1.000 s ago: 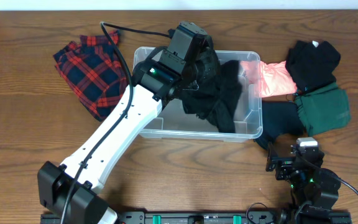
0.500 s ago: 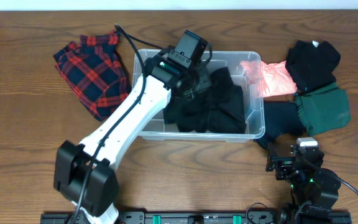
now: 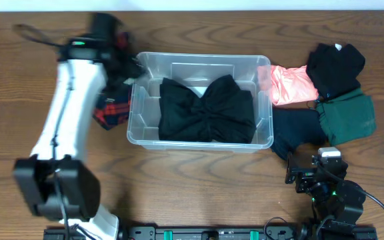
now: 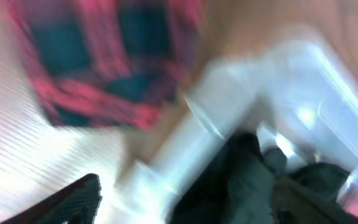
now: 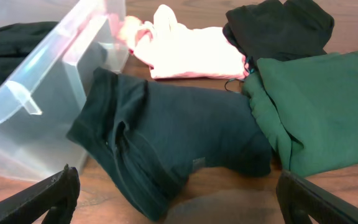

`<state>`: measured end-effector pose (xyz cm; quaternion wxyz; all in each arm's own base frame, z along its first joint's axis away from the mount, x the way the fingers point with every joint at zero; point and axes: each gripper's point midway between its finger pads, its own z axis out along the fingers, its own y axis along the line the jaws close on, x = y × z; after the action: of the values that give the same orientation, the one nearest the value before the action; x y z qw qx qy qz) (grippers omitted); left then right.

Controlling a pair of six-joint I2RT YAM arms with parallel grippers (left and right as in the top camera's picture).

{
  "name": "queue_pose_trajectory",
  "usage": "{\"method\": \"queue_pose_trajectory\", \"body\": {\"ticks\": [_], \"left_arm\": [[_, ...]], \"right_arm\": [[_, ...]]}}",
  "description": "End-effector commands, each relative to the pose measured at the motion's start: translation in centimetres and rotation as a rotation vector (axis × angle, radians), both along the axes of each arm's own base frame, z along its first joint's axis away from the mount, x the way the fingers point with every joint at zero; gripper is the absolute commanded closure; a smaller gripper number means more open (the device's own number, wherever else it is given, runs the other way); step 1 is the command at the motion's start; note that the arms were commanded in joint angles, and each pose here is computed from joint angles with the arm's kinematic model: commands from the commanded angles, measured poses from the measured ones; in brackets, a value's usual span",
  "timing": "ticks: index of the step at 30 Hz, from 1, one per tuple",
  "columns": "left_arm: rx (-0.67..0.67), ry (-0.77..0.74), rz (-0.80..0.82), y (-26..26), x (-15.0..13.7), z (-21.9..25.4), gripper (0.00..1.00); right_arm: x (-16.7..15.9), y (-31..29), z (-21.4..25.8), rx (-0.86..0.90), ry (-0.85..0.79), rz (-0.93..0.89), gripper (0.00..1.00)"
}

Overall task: Pack container
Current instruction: 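Move the left gripper to the red plaid shirt and grasp it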

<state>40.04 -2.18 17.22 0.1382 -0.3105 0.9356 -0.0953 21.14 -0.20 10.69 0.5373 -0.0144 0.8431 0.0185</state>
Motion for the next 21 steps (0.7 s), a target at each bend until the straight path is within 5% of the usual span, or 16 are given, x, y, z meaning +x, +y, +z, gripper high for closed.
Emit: {"method": "queue_pose_trajectory", "body": {"ticks": [1, 13, 18, 21], "left_arm": [[0.074, -0.133, 0.010, 5.5, 0.3, 4.5, 0.08], [0.036, -0.238, 0.033, 14.9, -0.6, 5.6, 0.08], [-0.231, -0.445, -0.334, 8.1, 0.6, 8.5, 0.24], [-0.255, -0.450, -0.462, 4.8, 0.4, 8.6, 0.27]], "right_arm": [[0.0, 0.2, 0.0, 0.000, -0.003, 0.009, 0.01], [0.0, 0.2, 0.0, 0.000, -0.003, 0.009, 0.01], [0.0, 0.2, 0.0, 0.000, -0.003, 0.009, 0.01], [0.0, 0.2, 0.0, 0.000, -0.003, 0.009, 0.01]]}}
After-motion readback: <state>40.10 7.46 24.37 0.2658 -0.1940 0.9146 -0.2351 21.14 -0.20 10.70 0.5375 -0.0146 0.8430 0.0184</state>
